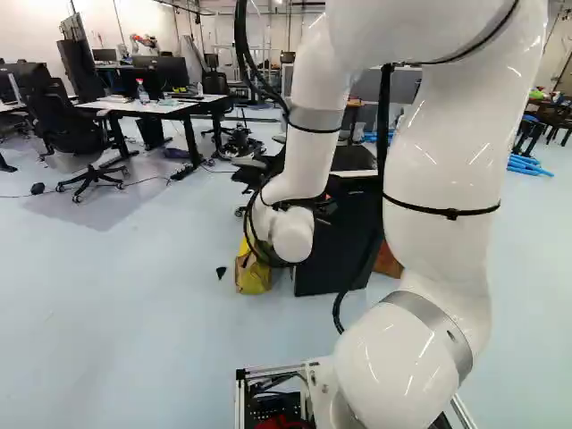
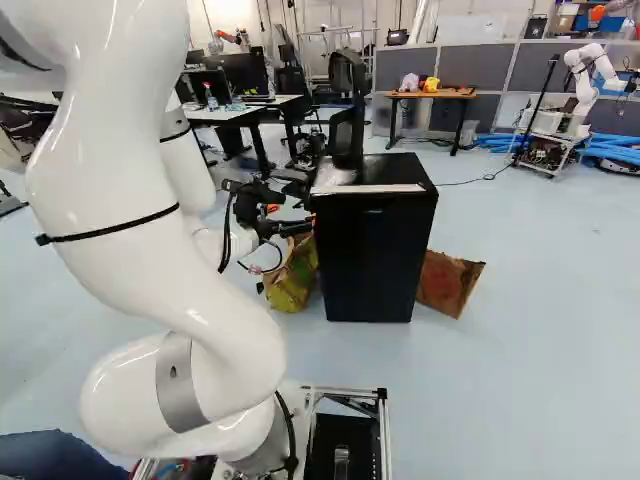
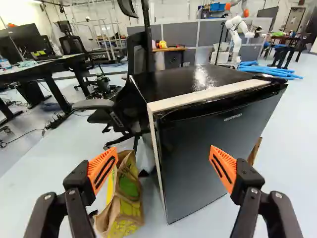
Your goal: Grab a drink from the fridge
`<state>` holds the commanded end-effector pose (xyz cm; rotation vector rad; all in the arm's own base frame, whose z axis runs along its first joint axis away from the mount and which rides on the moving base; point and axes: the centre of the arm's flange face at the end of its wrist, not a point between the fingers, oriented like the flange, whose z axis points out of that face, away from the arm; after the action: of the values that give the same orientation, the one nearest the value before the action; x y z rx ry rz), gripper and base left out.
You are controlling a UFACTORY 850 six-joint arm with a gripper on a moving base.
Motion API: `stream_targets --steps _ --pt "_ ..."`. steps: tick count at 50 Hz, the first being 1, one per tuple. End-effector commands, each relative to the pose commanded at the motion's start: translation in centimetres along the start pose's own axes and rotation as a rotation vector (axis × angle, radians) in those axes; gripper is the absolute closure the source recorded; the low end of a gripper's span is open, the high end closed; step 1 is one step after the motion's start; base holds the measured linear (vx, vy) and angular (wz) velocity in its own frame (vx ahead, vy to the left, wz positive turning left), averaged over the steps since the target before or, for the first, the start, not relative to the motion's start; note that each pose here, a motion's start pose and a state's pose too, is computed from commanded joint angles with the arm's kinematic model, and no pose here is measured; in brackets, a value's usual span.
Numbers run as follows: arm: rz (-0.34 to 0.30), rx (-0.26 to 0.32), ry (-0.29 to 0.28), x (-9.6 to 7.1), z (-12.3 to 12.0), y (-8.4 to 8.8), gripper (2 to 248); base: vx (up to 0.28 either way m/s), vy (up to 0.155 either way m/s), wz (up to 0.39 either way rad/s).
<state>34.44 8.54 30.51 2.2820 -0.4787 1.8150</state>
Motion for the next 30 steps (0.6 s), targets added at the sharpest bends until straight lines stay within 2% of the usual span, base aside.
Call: stream_targets --steps 30 --pt "-0.042 -0.077 0.033 -2.4 1.3 0.0 3 0.000 0.000 0.000"
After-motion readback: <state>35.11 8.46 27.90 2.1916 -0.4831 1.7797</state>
